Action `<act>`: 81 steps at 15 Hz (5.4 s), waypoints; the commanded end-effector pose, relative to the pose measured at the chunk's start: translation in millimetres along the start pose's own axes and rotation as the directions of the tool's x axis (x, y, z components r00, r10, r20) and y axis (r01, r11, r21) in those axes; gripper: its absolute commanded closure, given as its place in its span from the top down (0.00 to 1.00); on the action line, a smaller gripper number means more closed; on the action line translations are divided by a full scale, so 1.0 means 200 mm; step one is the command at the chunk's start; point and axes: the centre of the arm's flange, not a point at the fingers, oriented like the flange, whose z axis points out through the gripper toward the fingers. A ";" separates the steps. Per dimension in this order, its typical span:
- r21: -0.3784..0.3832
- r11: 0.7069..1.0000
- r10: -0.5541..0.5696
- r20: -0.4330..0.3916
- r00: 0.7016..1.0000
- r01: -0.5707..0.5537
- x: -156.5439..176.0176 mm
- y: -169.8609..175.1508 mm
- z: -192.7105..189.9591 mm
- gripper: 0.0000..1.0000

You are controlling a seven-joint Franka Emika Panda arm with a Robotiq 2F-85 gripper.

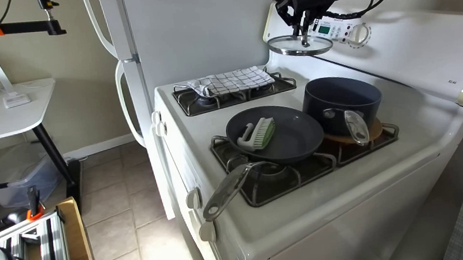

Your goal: Remove the glass lid from the pot and put it on the white towel

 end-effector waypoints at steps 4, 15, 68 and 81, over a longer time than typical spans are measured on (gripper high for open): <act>0.000 1.000 0.009 0.006 1.000 -0.009 -0.03 0.01 0.01 0.14; 0.038 0.994 -0.105 -0.024 0.994 0.106 0.17 -0.22 0.06 0.03; 0.181 0.939 -0.294 -0.014 0.956 0.292 0.47 -1.35 0.74 0.03; 0.196 0.950 -0.246 -0.003 0.969 0.242 0.41 -1.35 0.86 0.41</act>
